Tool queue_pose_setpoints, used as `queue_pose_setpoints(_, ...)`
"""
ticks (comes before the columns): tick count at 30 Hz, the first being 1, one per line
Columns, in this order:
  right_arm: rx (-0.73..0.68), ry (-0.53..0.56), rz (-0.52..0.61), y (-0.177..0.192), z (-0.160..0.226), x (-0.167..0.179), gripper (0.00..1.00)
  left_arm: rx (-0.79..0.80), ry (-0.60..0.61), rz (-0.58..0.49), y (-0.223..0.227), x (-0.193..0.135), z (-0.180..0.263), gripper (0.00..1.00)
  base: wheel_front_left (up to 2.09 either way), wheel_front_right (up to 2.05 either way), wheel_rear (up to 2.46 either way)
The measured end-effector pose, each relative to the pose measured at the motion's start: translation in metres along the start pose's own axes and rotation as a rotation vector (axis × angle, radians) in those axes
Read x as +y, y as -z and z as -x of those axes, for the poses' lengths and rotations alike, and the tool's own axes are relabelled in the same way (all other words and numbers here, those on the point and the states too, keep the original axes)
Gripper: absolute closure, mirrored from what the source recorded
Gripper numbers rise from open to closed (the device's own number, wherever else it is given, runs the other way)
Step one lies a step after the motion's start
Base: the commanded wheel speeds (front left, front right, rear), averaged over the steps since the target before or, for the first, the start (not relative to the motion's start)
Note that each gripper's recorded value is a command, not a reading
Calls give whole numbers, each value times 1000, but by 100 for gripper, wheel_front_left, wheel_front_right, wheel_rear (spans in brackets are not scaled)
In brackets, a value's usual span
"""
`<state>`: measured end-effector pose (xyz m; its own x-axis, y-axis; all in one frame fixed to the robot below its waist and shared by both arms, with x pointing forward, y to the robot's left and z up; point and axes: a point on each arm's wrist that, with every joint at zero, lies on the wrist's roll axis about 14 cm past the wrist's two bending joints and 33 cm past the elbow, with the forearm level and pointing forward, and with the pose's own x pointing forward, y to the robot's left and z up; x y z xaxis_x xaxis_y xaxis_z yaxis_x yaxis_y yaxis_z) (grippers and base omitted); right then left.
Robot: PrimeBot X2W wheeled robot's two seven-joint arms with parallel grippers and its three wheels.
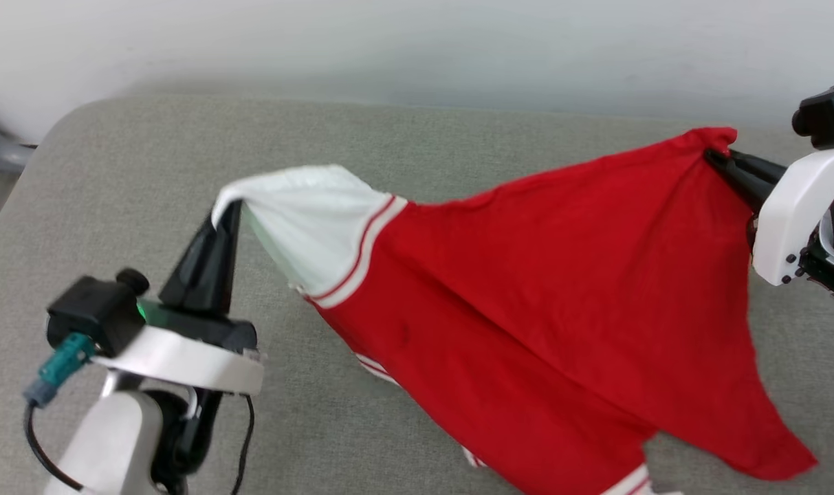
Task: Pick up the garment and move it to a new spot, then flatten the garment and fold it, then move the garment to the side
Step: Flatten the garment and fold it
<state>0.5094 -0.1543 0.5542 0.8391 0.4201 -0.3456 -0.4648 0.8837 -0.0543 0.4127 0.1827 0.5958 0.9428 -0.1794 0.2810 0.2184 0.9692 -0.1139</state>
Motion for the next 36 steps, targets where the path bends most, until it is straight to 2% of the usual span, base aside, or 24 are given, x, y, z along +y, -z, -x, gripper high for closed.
queue_pose_setpoints(3, -69, 22, -7, -15, 10, -4, 100, -72, 35, -38, -26, -6, -15, 100, 0, 0, 0)
queue_pose_setpoints(12, -341, 83, -8, -89, 35, -17, 100, -266, 138, -167, -107, -28, -60, 100, 0, 0, 0)
queue_pose_setpoints(17, -464, 117, -5, -128, 48, -27, 100, -315, 186, -231, -133, -38, -81, 100, 0, 0, 0)
queue_pose_setpoints(23, -538, 166, 12, -159, 52, -43, 100, -371, 243, -282, -156, -53, -112, 100, 0, 0, 0)
queue_pose_setpoints(30, -588, 213, 41, -192, 35, -68, 100, -434, 276, -328, -178, -55, -168, 100, 0, 0, 0)
queue_pose_setpoints(36, -596, 275, 58, -211, 0, -103, 100, -478, 293, -361, -185, -57, -223, 100, 0, 0, 0)
